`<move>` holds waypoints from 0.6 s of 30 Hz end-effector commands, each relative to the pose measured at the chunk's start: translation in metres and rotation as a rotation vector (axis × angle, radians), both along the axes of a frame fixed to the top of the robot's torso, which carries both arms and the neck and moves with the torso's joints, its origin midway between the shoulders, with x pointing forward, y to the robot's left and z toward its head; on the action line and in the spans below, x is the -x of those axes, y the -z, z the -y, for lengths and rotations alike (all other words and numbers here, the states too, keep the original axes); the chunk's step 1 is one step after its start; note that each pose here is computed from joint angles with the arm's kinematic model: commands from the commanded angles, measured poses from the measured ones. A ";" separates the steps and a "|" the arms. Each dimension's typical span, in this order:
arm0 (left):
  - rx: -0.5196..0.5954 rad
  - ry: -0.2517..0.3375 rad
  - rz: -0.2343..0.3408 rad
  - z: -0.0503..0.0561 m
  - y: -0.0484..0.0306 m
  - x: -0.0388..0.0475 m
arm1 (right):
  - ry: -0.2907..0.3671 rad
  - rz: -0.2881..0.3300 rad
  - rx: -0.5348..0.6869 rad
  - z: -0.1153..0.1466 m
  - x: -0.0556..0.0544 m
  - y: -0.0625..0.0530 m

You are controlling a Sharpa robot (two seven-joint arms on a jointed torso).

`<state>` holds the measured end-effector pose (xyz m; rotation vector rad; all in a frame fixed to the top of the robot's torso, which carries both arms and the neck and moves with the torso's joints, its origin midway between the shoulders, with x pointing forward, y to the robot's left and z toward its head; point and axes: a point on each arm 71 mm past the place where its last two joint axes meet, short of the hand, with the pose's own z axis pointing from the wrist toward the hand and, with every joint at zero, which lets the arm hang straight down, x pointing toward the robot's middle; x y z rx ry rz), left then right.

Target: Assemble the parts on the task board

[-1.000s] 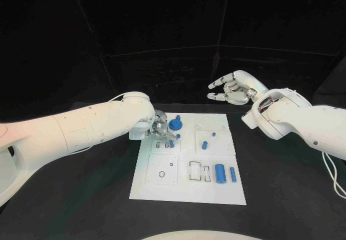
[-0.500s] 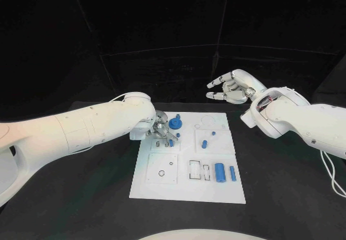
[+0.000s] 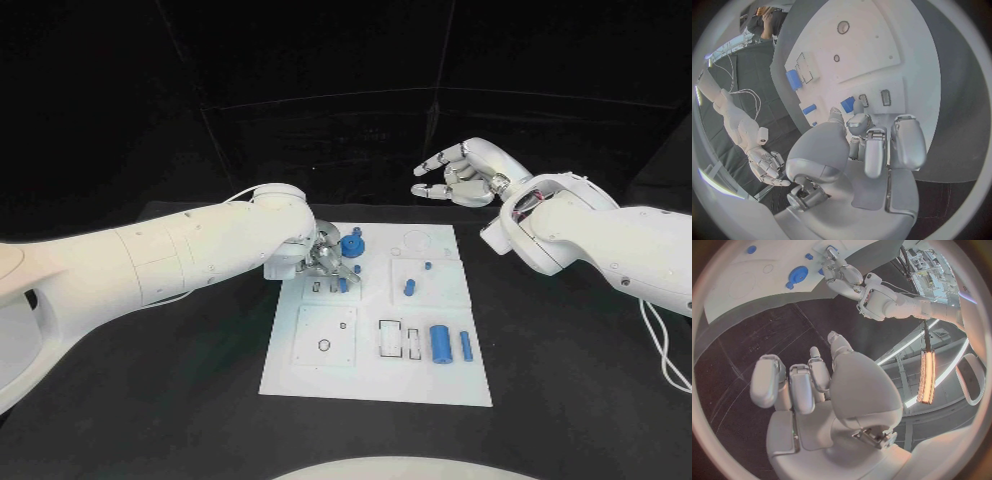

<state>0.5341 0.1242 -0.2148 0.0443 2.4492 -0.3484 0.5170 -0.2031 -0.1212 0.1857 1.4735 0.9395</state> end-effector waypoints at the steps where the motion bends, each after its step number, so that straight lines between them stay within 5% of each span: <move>1: -0.002 -0.001 -0.005 0.001 -0.0002 0.0006 | -0.008 -0.002 0.007 -0.001 -0.001 -0.001; 18: -0.002 -0.001 -0.009 0.001 0.0000 0.0007 | -0.008 -0.007 0.015 -0.002 -0.002 0.000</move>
